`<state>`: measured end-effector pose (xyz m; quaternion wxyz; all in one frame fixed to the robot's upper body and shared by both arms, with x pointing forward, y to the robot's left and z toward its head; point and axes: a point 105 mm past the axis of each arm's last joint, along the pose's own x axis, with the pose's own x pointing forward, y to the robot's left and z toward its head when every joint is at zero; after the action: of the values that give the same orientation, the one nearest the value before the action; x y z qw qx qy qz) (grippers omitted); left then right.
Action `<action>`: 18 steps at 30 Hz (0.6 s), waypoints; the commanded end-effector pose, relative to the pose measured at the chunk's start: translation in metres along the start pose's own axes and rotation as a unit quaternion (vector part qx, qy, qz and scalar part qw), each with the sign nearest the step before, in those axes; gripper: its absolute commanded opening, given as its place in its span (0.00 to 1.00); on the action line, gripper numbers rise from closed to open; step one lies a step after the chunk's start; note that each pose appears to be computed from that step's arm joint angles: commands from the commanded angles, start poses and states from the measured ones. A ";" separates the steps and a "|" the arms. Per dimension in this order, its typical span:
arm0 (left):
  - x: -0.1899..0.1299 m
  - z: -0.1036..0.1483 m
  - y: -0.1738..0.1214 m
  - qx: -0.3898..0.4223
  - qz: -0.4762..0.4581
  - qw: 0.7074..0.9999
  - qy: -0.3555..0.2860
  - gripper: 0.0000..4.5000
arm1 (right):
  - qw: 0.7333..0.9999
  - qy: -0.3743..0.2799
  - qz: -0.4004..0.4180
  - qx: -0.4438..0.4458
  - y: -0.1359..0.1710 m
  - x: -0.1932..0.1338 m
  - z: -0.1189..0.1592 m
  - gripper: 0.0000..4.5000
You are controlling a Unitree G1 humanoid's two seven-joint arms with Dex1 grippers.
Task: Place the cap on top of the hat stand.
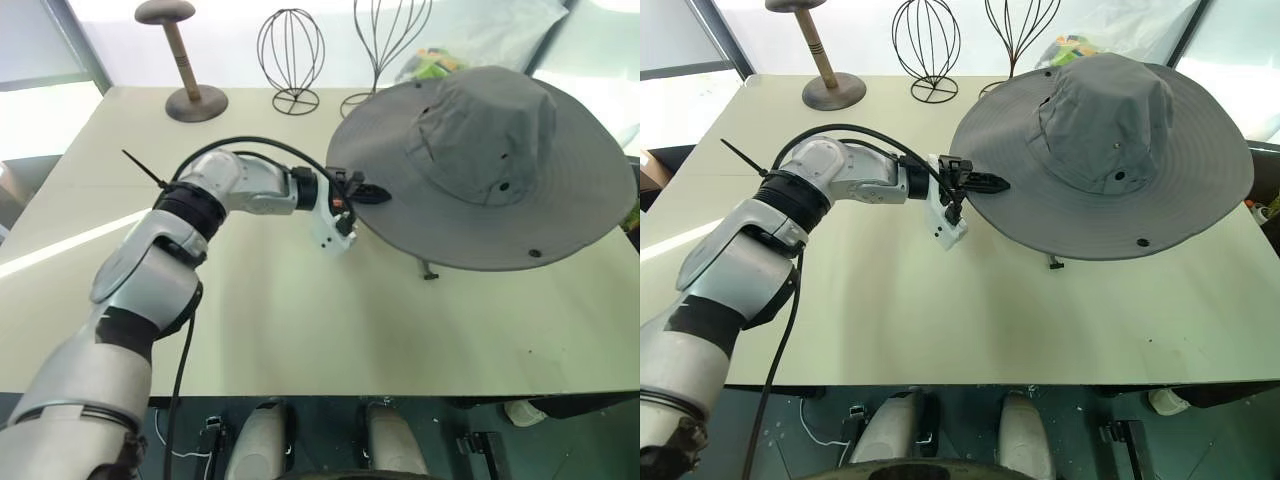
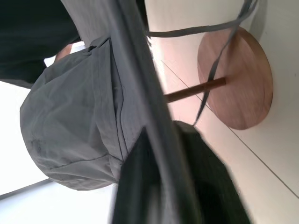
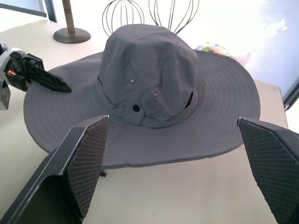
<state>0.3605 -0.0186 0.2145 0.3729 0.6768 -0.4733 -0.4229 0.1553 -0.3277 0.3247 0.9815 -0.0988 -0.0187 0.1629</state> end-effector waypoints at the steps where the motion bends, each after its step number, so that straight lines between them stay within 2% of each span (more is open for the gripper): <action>1: -0.006 -0.005 0.019 -0.007 0.037 0.999 0.007 0.54 | 1.000 -0.013 -0.001 -0.022 -0.001 0.001 0.010 1.00; 4: -0.011 -0.006 0.029 -0.005 0.059 0.998 0.010 0.90 | 1.000 -0.012 0.007 -0.021 -0.001 0.006 0.010 1.00; 5: -0.014 -0.007 0.033 -0.008 0.070 0.997 0.010 0.99 | 1.000 -0.011 0.010 -0.021 -0.001 0.007 0.009 1.00; 8: -0.040 -0.009 0.039 -0.022 0.086 0.996 0.017 0.99 | 0.999 -0.006 0.024 -0.021 -0.003 0.013 0.008 1.00; 15: -0.112 -0.005 0.030 -0.029 0.067 0.995 0.062 0.99 | 0.999 0.013 0.043 -0.025 -0.019 0.024 0.002 1.00; 16: -0.123 -0.011 0.028 -0.047 0.066 0.993 0.086 0.99 | 0.999 0.016 0.044 -0.025 -0.023 0.026 0.002 1.00; 18: -0.148 -0.024 0.023 -0.132 0.060 0.980 0.135 0.99 | 0.998 0.024 0.047 -0.027 -0.031 0.029 0.000 1.00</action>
<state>0.3441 0.1035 0.2476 0.4915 0.6629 -0.4080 -0.3904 0.1927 -0.3427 0.3213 0.9714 -0.1097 0.0162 0.2099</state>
